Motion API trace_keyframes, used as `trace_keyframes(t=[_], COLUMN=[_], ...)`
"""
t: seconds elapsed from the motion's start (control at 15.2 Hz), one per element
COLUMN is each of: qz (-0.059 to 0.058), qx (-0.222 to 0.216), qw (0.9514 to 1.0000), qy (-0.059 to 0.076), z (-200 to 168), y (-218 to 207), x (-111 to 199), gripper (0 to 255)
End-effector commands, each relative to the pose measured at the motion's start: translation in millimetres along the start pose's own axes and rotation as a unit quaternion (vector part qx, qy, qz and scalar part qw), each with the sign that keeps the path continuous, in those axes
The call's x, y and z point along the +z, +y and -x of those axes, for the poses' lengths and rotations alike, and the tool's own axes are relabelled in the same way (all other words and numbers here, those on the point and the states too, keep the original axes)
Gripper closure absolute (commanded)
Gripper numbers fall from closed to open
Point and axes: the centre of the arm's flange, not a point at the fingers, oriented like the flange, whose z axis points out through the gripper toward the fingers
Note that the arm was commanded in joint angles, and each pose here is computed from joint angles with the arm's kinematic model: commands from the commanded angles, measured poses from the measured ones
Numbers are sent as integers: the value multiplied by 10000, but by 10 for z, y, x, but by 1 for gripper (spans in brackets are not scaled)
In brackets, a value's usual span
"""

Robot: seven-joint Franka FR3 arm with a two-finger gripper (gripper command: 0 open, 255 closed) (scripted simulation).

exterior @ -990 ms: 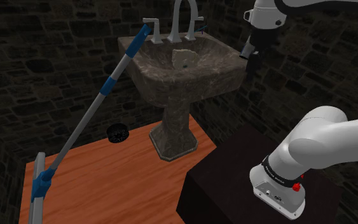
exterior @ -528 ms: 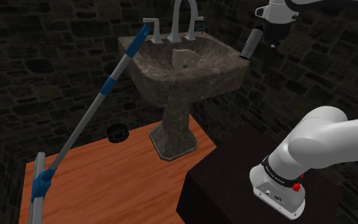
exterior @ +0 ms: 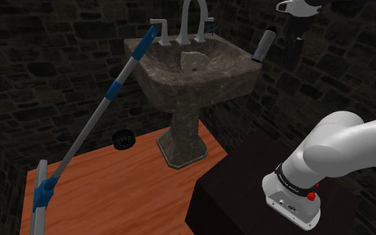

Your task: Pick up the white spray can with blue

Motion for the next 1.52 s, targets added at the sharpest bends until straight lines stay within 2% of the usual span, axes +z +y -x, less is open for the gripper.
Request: trace_keyframes(t=[0.0, 0.33, 0.73, 1.06, 1.45], qz=[46, 148, 269, 369, 486], qx=[-272, -901, -1651, -2269, -2998], qw=[9996, 9958, 9859, 9732, 9528], qy=[-5, -5, -4, -4, -4], z=[93, 244, 322, 300, 170], y=[231, 842, 1594, 2224, 2967], x=[12, 33, 40, 33, 7], gripper=[0, 0, 0, 0, 0])
